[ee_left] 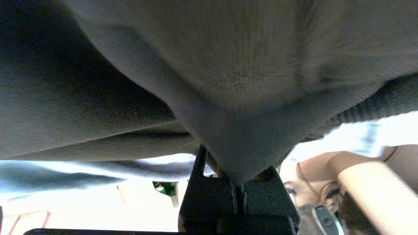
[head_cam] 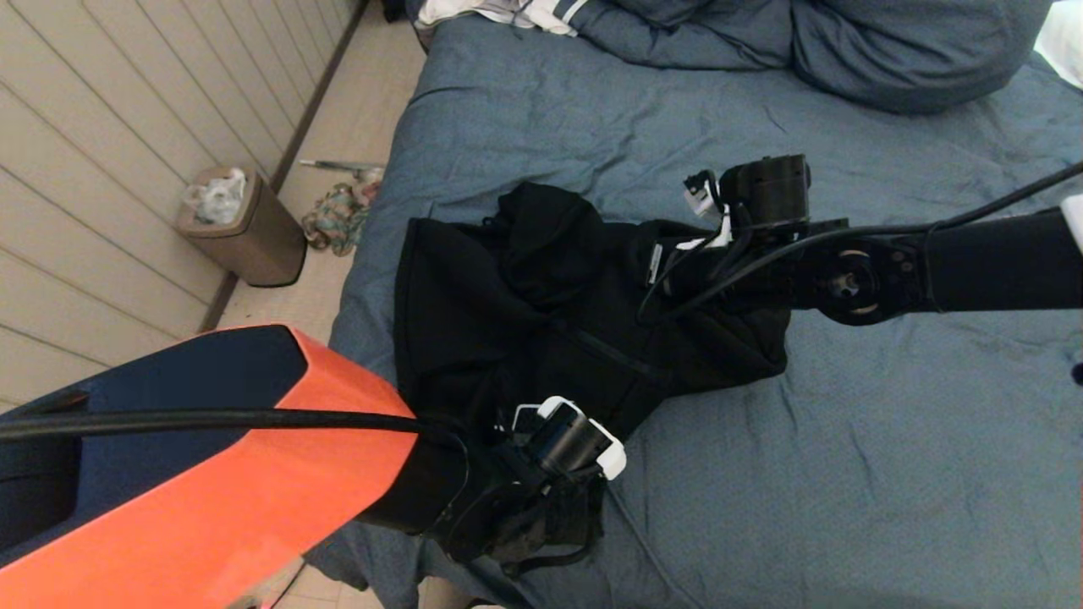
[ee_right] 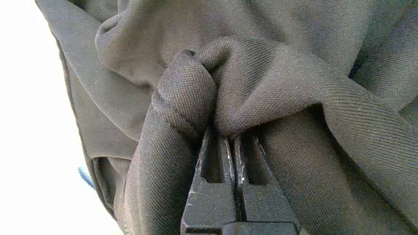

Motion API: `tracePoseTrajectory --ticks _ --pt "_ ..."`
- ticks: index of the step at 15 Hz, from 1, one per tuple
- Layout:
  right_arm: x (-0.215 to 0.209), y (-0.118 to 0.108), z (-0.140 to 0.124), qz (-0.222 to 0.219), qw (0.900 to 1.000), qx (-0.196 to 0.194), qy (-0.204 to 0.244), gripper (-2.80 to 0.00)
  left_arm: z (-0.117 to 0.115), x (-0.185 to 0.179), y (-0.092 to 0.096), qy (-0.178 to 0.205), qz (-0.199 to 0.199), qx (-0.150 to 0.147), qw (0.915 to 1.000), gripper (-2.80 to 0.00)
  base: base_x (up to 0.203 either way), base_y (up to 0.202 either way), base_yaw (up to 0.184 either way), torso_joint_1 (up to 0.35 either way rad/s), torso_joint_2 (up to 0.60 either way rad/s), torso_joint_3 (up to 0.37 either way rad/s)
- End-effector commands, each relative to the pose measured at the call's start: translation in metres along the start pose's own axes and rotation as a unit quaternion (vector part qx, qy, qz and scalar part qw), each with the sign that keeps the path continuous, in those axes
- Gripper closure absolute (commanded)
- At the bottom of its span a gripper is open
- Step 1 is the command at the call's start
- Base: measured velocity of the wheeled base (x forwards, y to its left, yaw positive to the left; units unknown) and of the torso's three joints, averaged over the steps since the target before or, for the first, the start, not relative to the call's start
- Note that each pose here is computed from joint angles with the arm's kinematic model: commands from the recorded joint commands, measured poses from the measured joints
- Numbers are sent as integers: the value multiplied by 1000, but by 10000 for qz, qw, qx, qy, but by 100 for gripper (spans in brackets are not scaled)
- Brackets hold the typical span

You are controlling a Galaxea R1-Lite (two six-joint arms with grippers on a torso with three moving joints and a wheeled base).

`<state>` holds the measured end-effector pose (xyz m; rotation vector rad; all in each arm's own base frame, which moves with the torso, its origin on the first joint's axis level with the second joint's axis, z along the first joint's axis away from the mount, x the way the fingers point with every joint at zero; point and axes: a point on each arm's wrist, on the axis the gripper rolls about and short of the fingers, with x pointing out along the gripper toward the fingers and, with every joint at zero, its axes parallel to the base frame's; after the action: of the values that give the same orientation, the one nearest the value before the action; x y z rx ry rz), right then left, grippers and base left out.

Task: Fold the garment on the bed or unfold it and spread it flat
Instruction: Fold the black sweatshirt

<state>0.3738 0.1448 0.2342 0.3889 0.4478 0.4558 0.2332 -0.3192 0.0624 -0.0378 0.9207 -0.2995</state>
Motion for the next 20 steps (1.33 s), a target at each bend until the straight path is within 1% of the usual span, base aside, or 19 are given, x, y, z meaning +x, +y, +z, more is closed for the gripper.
tracePoseTrajectory --ticks 1,3,5,7,9,11,12,13,15,17,19,20 --pt "-5 3 3 36 10000 -3 -59 0 17 -33 5 -336 -188 -163 9991 0 0 0 0 0 0 0" --pt "-15 8 10 85 9998 -18 -169 0 37 -77 21 -756 -370 -324 9959 0 0 0 0 0 0 0" --pt "-25 11 15 120 9996 -36 -272 0 54 -117 47 -1184 -455 -496 9907 0 0 0 0 0 0 0" --pt "-34 13 17 123 9994 -46 -328 0 63 -155 69 -1578 -510 -570 9845 0 0 0 0 0 0 0" --pt "-43 12 12 81 9996 -38 -258 0 65 -181 88 -1766 -450 -622 9813 0 0 0 0 0 0 0" --pt "-58 12 4 28 9999 -23 -162 0 59 -191 99 -1643 -388 -606 9838 0 0 0 0 0 0 0" --pt "-69 12 0 13 9999 -19 -131 0 55 -199 103 -1642 -427 -605 9836 0 0 0 0 0 0 0" --pt "-81 11 -8 -16 10000 -13 -49 0 46 -204 109 -1548 -429 -576 9853 0 0 0 0 0 0 0" --pt "-106 9 -28 -85 9999 -1 149 0 23 -208 120 -1143 -521 -456 9910 0 0 0 0 0 0 0" --pt "-128 3 -53 -182 9990 9 402 0 2 -210 130 -790 -702 -404 9936 0 0 0 0 0 0 0" --pt "-150 -3 -78 -262 9977 16 628 0 -11 -211 136 -613 -802 -369 9942 0 0 0 0 0 0 0" --pt "-158 -5 -87 -284 9971 19 700 0 -18 -210 135 -513 -861 -286 9946 0 0 0 0 0 0 0"
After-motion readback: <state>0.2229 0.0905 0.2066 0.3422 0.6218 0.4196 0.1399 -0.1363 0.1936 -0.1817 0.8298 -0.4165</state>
